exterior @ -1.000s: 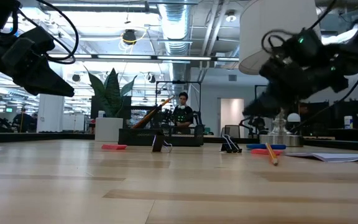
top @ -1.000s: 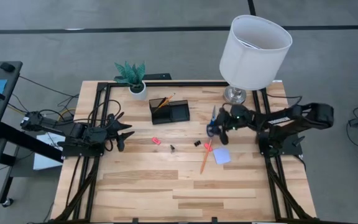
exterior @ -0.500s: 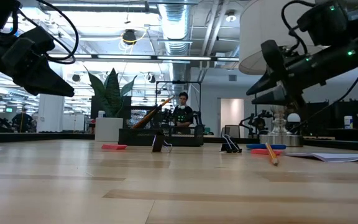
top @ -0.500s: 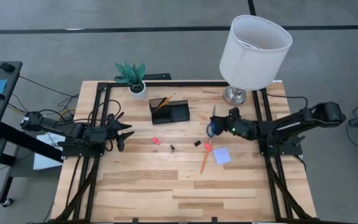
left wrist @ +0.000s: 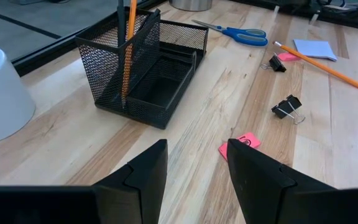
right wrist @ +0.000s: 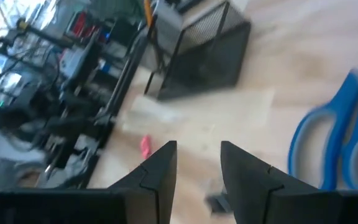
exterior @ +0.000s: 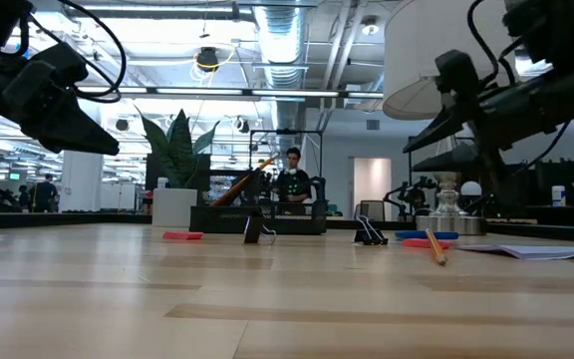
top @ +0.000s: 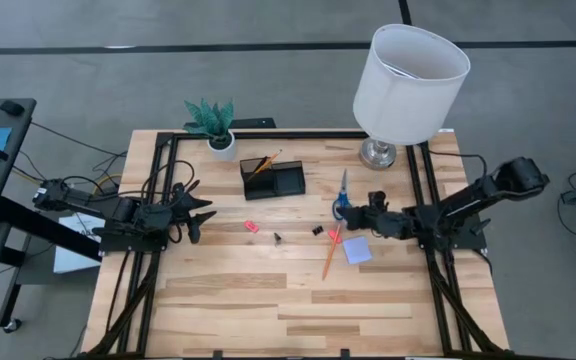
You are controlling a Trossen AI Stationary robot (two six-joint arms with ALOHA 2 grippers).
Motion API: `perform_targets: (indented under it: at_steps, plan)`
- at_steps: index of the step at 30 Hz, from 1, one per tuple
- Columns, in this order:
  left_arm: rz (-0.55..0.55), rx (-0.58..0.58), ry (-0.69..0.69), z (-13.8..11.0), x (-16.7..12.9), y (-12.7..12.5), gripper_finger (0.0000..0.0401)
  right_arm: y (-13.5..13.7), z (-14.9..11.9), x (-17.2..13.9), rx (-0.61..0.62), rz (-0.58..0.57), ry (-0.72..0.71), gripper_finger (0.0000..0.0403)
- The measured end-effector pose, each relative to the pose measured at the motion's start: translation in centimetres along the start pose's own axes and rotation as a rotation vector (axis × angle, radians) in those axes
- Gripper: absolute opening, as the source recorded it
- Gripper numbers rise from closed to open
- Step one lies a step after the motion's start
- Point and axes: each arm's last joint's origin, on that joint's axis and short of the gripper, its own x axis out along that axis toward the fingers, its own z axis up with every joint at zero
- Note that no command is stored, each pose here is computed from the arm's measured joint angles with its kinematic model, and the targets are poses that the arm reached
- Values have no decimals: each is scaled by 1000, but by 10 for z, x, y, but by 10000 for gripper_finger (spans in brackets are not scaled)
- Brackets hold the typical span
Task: Pick and place office supplies into organizer
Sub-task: Put the yellow pencil into the black desk organizer
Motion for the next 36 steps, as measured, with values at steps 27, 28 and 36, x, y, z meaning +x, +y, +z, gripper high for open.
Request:
perform_targets:
  at_steps: [27,28,36]
  plan:
    - [0,-1,0,0,0,0,159,-19,-24,-16,215,-175,167,150]
    - [0,0,0,0,0,0,159,-19,-24,-15,218,-177,166,158]
    - [0,0,0,0,0,0,159,-31,-30,-5,242,-264,228,211]
